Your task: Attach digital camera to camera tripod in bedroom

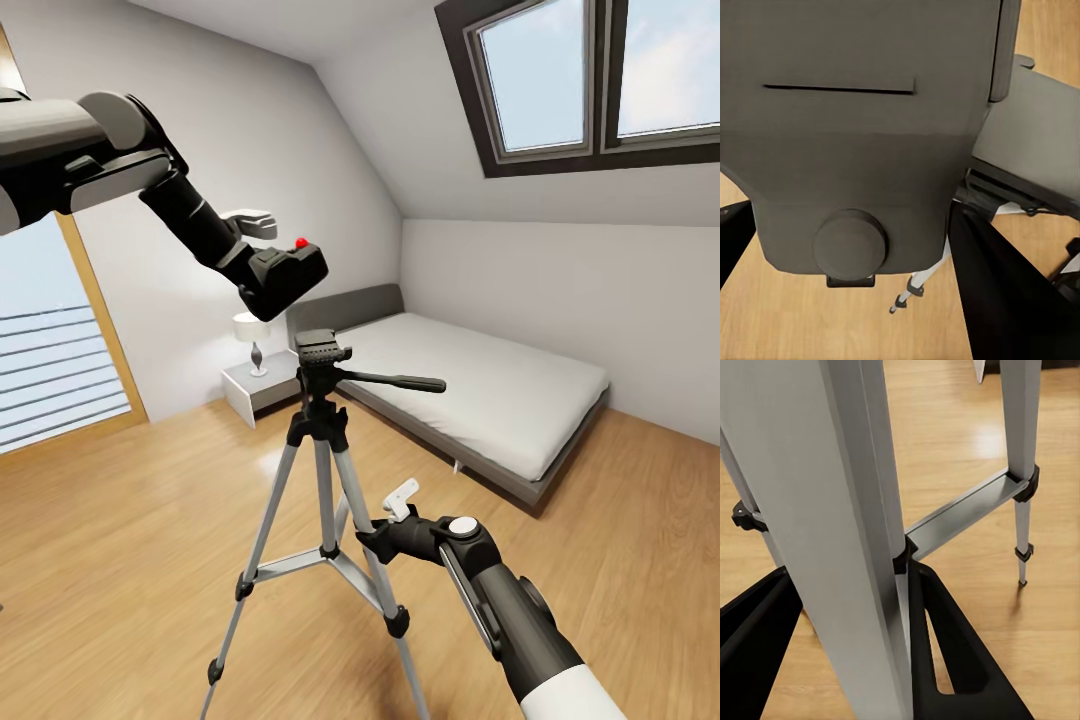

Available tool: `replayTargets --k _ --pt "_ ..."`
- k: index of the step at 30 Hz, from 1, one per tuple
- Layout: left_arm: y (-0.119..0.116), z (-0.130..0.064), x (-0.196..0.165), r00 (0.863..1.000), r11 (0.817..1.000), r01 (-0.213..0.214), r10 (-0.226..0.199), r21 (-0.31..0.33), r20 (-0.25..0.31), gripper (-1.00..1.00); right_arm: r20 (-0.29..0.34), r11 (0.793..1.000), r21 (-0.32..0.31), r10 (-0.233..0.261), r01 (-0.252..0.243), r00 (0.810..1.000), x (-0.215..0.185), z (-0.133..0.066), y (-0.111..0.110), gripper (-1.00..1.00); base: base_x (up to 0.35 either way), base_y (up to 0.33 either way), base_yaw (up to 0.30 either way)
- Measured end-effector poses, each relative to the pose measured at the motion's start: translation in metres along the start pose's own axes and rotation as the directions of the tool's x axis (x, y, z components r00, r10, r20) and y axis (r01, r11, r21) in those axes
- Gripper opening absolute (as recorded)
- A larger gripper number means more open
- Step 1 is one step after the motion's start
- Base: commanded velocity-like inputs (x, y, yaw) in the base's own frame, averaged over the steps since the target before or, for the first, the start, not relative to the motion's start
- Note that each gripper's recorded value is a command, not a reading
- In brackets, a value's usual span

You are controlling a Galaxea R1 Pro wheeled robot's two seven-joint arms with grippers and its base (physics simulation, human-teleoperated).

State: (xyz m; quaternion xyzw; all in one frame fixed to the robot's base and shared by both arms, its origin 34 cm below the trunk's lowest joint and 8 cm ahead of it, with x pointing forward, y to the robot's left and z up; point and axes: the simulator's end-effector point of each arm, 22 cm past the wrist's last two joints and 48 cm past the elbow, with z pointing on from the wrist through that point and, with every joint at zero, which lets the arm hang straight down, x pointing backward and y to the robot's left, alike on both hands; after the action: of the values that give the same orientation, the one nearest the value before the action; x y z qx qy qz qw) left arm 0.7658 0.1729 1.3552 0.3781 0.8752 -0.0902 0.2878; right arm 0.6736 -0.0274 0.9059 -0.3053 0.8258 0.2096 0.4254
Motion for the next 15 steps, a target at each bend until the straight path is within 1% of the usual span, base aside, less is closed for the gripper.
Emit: replayTargets --k 6,15 --pt "0.003 -0.002 0.0 1.0 1.0 0.009 -0.009 -0.005 0.005 -1.0 0.0 1.0 0.0 0.0 0.0 1.0 0.0 0.0 0.0 -1.0 0.0 0.0 0.0" --pt "0.014 -0.007 -0.001 0.999 0.999 0.036 -0.035 -0.021 0.02 -1.0 0.0 1.0 0.0 0.0 0.0 1.0 0.0 0.0 0.0 -1.0 0.0 0.0 0.0"
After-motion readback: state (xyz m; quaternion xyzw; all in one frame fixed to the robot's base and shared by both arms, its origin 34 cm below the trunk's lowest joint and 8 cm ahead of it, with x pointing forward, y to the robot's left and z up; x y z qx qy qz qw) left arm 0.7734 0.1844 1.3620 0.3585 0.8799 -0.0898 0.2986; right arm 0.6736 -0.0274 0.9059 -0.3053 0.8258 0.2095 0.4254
